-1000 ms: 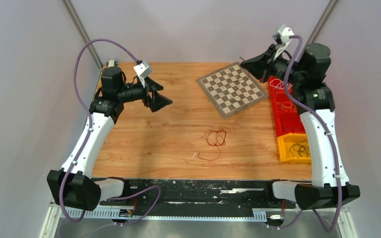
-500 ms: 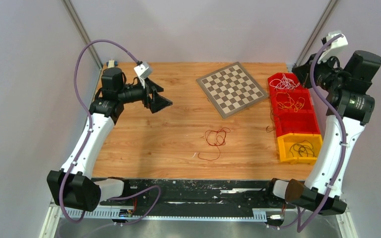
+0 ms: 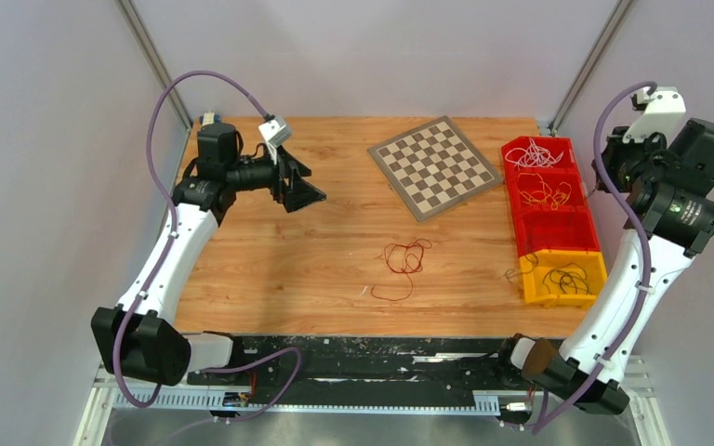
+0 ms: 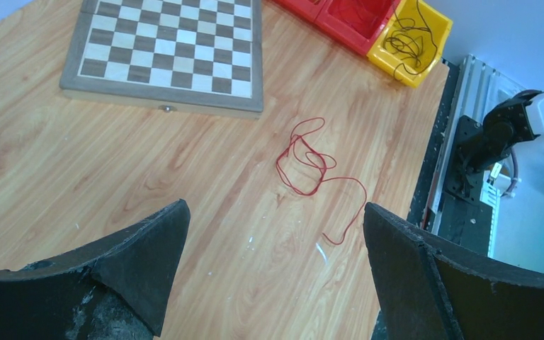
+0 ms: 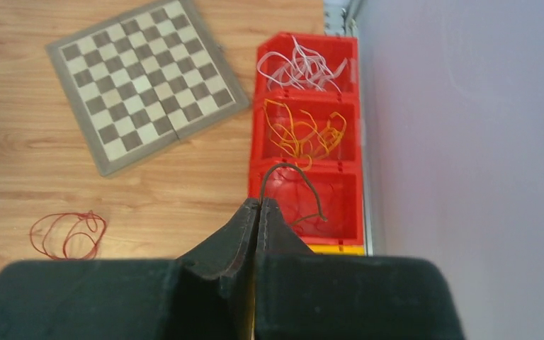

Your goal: Untangle the cables

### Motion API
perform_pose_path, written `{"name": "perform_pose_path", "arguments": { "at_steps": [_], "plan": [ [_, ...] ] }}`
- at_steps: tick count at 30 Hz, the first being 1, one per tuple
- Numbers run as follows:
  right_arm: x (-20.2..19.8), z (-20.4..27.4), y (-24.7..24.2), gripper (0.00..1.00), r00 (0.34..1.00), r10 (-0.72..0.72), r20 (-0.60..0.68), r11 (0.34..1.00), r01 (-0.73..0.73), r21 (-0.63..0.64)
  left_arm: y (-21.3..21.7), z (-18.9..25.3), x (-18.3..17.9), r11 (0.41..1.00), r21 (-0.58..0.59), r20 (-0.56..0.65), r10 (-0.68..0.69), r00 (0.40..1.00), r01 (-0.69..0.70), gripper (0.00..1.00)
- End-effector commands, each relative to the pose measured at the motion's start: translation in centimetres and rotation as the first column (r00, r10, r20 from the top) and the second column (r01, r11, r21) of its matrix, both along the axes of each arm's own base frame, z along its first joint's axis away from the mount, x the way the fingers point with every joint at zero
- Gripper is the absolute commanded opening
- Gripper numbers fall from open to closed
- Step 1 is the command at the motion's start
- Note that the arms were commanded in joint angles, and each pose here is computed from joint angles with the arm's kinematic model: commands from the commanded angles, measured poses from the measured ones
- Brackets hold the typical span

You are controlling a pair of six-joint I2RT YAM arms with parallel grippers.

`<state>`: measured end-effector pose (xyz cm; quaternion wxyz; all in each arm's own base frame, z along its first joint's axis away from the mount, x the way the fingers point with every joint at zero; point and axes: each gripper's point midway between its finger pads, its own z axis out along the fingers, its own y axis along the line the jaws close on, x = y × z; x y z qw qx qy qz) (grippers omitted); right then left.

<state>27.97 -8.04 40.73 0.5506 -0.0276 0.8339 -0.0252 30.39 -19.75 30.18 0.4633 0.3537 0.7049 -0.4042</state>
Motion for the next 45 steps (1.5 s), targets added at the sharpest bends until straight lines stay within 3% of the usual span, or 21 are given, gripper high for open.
{"name": "perform_pose_path", "arguments": {
  "at_steps": [1, 7, 17, 30, 36, 45],
  "plan": [
    [-1.8, -0.4, -2.4, 0.0, 0.996, -0.085, -0.04, 0.996, 0.084, -0.031, -0.6, 0.7, -0.2, 0.999, 0.011, 0.03, -0.044, 0.999, 0.044, 1.0],
    [-2.8, -1.6, -6.4, 0.0, 0.983, -0.165, -0.08, 0.986, 0.162, -0.045, -1.0, -0.5, 0.2, 0.997, 0.037, -0.007, -0.062, 0.998, 0.063, 1.0],
    [-3.1, -1.3, -11.1, 0.0, 0.983, -0.18, -0.048, 0.979, 0.174, -0.109, -2.2, -0.6, 1.0, 0.996, 0.041, -0.03, -0.075, 0.997, 0.076, 1.0],
    [-6.0, -7.1, -5.0, 0.0, 0.992, -0.035, -0.118, 0.999, 0.032, -0.027, -2.6, -0.8, 0.9, 0.996, 0.044, -0.039, -0.074, 0.996, 0.076, 1.0],
    [-7.9, -8.5, -2.2, 0.0, 0.99, -0.021, -0.138, 1.0, 0.023, 0.016, -2.6, -1.0, 0.7, 0.995, 0.05, -0.041, -0.078, 0.996, 0.081, 1.0],
    [-10.1, -11.0, -1.2, 0.0, 0.969, -0.105, -0.225, 0.99, 0.123, 0.066, -2.3, -1.2, 0.0, 0.992, 0.079, -0.025, -0.093, 0.995, 0.095, 1.0]
  ]
}}
